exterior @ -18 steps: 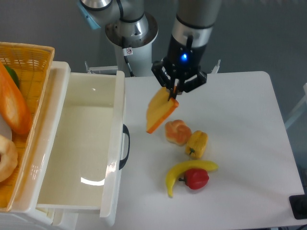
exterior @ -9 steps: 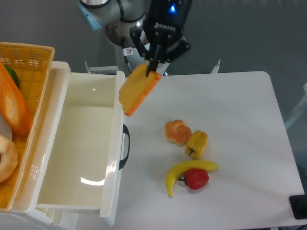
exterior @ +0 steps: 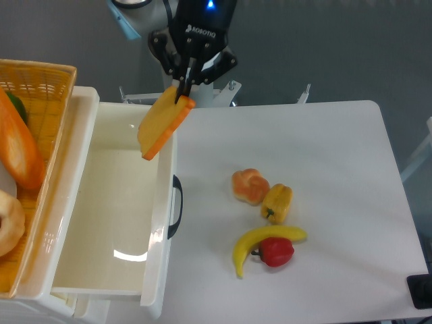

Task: Place the bread slice in the upper white drawer
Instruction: 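Carry the held bread slice over the open white drawer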

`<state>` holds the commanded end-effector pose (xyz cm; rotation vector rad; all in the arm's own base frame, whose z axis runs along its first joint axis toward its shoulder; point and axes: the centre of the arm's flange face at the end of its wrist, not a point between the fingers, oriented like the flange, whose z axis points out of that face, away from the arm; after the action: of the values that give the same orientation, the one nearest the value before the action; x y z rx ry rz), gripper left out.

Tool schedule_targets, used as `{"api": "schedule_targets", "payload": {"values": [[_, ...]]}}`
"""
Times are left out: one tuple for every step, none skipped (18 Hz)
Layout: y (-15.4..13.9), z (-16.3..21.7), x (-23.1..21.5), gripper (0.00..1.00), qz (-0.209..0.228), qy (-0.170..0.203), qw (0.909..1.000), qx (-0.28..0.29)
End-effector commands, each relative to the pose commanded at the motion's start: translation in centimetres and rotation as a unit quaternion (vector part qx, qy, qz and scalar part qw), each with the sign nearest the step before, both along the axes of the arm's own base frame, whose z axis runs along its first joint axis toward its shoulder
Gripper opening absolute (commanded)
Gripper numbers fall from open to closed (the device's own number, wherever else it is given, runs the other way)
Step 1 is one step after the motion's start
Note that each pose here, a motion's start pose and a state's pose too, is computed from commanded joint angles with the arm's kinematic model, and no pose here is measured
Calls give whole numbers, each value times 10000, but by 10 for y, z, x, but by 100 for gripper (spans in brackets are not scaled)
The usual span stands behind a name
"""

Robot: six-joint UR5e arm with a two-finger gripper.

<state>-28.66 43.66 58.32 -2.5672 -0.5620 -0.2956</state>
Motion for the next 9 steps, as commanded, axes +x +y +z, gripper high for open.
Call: {"api": "schedule_targets", "payload": {"values": [[0,-7,1,0,27,-58,9999,-79],[2,-16,5,0,80,-178,9997,-143],[6,-25,11,0,99,-276,9994,-204],[8,-31,16,0,70,-325,9991,-259],[10,-34,14,0,74,-363,9989,-279],[13,-39,14,0,51,-398,9987,-308],[17,-43,15,0,13,-432,9985,-339],[21,-49,12,0,-4,-449,9984,-344],[28,-55,12,0,-51,-451,9984,-347]]}}
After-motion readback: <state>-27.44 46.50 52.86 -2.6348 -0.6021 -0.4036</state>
